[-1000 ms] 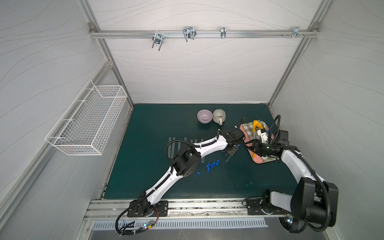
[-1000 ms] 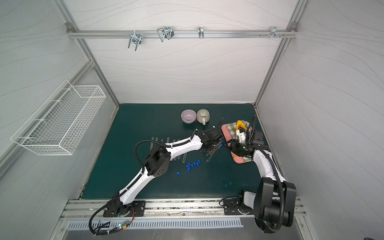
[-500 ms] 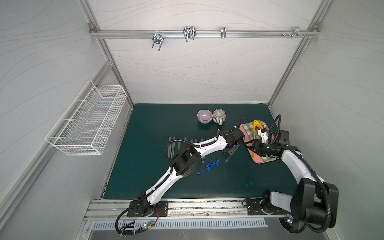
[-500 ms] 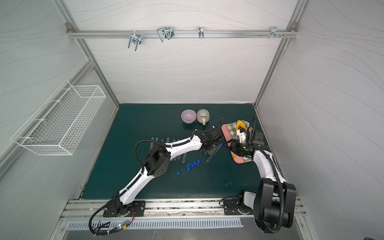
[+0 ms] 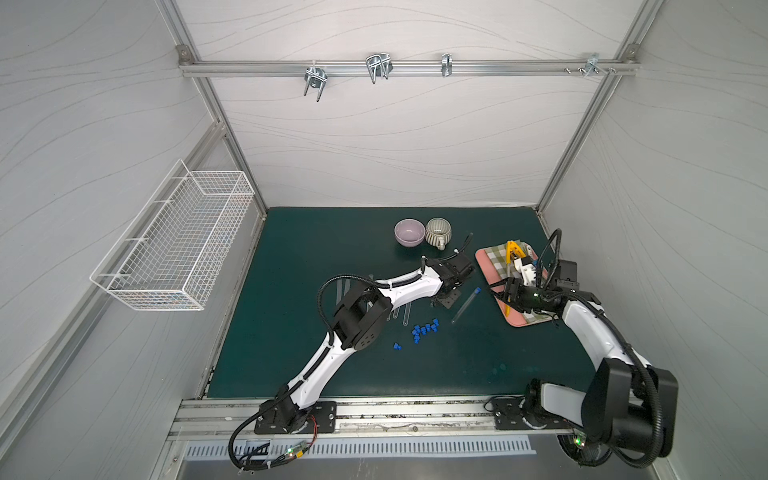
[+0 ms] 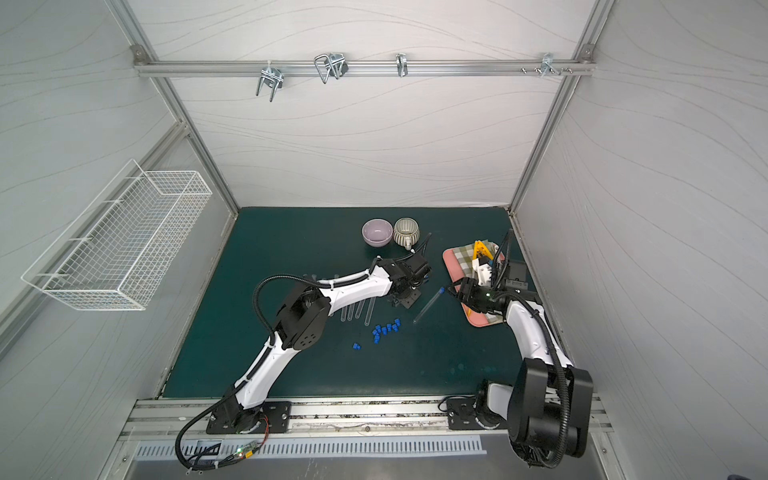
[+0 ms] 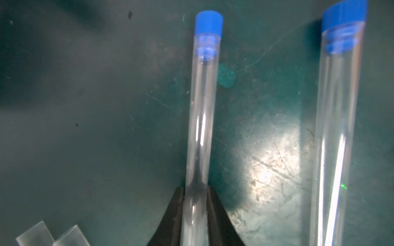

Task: Remove stoppers from test tubes
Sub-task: Adjust the test tube at the center of the board, then pick up the test tube at the center of the board, then open the stopper on the test tube.

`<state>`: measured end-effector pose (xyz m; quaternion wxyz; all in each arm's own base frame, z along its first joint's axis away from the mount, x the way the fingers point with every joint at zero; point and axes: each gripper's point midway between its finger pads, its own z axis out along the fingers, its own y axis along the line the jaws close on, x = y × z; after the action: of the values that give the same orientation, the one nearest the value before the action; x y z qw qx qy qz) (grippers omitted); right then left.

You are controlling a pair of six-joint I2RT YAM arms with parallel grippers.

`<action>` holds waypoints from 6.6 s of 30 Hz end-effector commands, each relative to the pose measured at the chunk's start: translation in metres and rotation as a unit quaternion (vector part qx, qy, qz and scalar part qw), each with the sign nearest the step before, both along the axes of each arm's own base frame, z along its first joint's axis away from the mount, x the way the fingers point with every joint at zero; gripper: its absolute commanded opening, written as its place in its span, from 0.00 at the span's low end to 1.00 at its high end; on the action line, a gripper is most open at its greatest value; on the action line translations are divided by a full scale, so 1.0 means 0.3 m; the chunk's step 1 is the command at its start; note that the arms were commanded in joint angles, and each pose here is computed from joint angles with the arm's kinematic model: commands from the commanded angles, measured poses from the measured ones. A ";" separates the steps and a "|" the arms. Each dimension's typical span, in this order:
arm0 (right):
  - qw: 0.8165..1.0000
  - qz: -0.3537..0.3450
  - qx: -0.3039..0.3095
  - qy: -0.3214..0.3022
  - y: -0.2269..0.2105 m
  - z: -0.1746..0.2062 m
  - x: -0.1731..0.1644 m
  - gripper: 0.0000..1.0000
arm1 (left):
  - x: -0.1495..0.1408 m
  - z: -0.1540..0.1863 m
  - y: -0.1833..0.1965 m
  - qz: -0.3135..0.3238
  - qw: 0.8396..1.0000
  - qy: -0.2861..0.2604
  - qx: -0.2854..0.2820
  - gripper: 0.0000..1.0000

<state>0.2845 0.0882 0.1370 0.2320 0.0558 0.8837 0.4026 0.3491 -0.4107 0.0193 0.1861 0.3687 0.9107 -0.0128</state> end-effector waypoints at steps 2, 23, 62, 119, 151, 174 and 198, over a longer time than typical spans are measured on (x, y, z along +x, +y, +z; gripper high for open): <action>1.000 0.012 0.007 -0.010 0.019 0.014 -0.010 0.59 | -0.036 -0.045 0.056 0.006 0.999 0.037 0.025 0.33; 1.000 0.012 -0.003 -0.016 0.010 0.031 -0.014 0.60 | 0.026 -0.085 -0.094 -0.019 0.998 0.054 -0.030 0.35; 0.995 0.087 0.054 -0.005 0.151 0.074 -0.024 0.59 | -0.073 0.433 0.186 -0.031 0.997 -0.040 -0.064 0.09; 0.915 0.357 0.186 0.037 0.625 0.147 -0.168 0.48 | -0.427 0.502 0.375 -0.117 0.981 -0.018 -0.155 0.11; 0.908 0.375 0.179 0.049 0.652 0.119 -0.209 0.18 | -0.419 0.485 0.369 -0.113 0.982 -0.020 -0.150 0.10; 0.922 0.333 0.198 0.014 0.553 0.185 -0.131 0.02 | -0.388 0.445 0.419 -0.098 0.990 -0.036 -0.099 0.08; 0.960 0.273 0.054 0.006 0.446 0.140 -0.071 0.02 | -0.346 0.404 0.463 -0.078 0.994 -0.053 -0.051 0.06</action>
<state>0.2511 0.2462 0.1869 0.0805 -0.1941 0.8142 0.5413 0.2436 -0.3162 0.1640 0.3024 0.4393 0.8338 -0.1428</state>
